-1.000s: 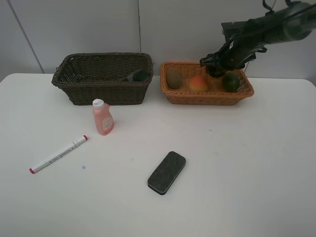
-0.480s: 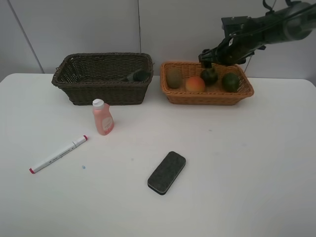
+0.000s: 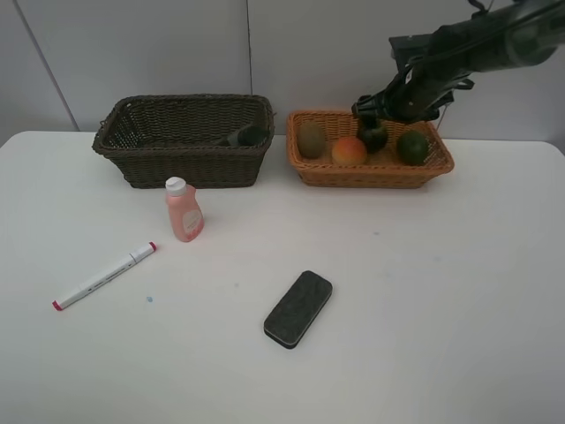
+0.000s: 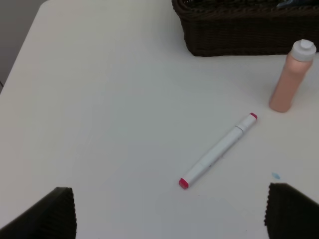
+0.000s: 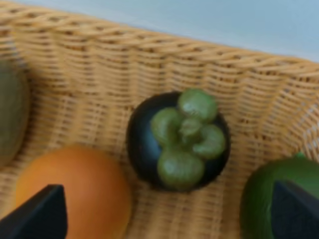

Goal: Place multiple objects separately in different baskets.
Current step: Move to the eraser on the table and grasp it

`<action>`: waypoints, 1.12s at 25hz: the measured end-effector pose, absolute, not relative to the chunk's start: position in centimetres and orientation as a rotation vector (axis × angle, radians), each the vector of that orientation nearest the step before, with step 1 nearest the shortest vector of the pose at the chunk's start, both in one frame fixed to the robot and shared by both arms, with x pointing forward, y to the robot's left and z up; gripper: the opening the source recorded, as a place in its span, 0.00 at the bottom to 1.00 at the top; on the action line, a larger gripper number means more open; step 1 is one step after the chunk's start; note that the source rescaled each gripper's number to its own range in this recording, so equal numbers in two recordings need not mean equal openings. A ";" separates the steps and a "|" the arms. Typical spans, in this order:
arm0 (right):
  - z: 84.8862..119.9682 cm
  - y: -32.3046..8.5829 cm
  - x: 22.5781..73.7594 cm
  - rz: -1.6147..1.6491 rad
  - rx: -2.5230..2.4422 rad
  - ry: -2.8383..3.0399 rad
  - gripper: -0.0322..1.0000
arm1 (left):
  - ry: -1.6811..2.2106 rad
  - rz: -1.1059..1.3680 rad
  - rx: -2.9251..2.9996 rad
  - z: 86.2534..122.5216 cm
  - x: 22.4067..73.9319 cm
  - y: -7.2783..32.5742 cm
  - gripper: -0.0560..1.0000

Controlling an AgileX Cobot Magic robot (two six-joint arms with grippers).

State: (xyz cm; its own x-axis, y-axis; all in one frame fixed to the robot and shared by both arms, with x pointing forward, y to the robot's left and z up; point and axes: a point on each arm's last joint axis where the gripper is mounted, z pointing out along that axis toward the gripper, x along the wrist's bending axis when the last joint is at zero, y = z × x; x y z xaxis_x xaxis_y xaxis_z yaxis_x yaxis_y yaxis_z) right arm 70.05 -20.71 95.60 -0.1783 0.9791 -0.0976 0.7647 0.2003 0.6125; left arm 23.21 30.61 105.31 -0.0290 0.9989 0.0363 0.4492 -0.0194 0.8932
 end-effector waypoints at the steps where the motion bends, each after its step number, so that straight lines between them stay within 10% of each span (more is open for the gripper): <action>1: 95.8 -20.5 69.8 0.592 1.634 2.017 1.00 | 1.560 1.001 1.550 105.3 23.2 30.6 1.00; 28: 102.7 -10.0 53.6 0.121 2.403 1.862 1.00 | 1.560 1.001 1.550 105.3 23.2 30.6 1.00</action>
State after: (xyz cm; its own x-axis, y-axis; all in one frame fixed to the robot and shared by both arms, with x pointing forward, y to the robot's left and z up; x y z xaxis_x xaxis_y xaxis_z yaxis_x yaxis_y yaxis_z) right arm 53.64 -10.04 102.71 0.2494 0.9684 0.0018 0.9605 -0.2476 0.1271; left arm 23.21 30.61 105.31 -0.0290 0.9989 0.0363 0.4492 -0.0194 0.8932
